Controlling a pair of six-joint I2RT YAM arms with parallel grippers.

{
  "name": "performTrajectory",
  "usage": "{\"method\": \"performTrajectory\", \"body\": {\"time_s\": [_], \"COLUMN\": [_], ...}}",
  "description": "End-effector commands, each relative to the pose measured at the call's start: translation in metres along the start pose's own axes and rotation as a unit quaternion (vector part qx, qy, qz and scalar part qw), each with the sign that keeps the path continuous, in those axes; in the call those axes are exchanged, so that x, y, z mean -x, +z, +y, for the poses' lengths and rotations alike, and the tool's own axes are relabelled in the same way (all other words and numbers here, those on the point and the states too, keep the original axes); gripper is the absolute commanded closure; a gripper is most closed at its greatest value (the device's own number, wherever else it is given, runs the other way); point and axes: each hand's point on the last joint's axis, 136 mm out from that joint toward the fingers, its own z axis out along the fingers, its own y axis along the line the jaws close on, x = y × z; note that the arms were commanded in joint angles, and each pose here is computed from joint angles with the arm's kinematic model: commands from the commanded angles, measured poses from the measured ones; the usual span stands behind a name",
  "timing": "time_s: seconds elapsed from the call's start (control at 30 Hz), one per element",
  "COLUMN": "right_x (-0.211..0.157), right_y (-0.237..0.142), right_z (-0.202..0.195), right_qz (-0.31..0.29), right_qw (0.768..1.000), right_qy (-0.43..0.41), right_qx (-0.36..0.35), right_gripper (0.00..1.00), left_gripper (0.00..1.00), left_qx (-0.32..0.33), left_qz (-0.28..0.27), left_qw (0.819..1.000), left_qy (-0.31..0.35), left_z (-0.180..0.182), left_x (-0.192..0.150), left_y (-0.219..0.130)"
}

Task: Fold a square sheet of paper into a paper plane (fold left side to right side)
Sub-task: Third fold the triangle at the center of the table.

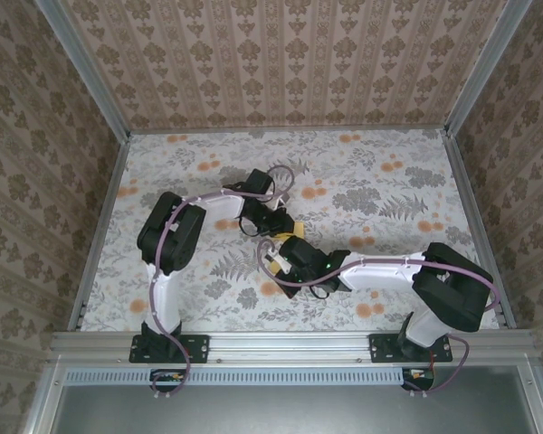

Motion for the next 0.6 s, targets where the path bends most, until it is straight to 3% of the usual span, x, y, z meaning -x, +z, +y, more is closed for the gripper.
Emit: {"method": "performTrajectory", "body": {"time_s": [0.0,0.57], "right_x": [0.001,-0.005], "right_y": [0.0,-0.004], "right_z": [-0.003,-0.059], "right_qz": [0.005,0.03], "right_qw": [1.0,0.995], "right_qy": [0.021,0.061], "right_qx": [0.003,-0.078], "right_gripper": [1.0,1.0], "left_gripper": [0.84,0.87], "left_qx": [0.019,0.039], "left_qz": [0.019,0.037], "left_qw": [1.0,0.999], "left_qy": [0.005,-0.002], "left_z": [0.011,0.026], "left_x": [-0.006,-0.015], "left_y": [0.007,0.02]}}
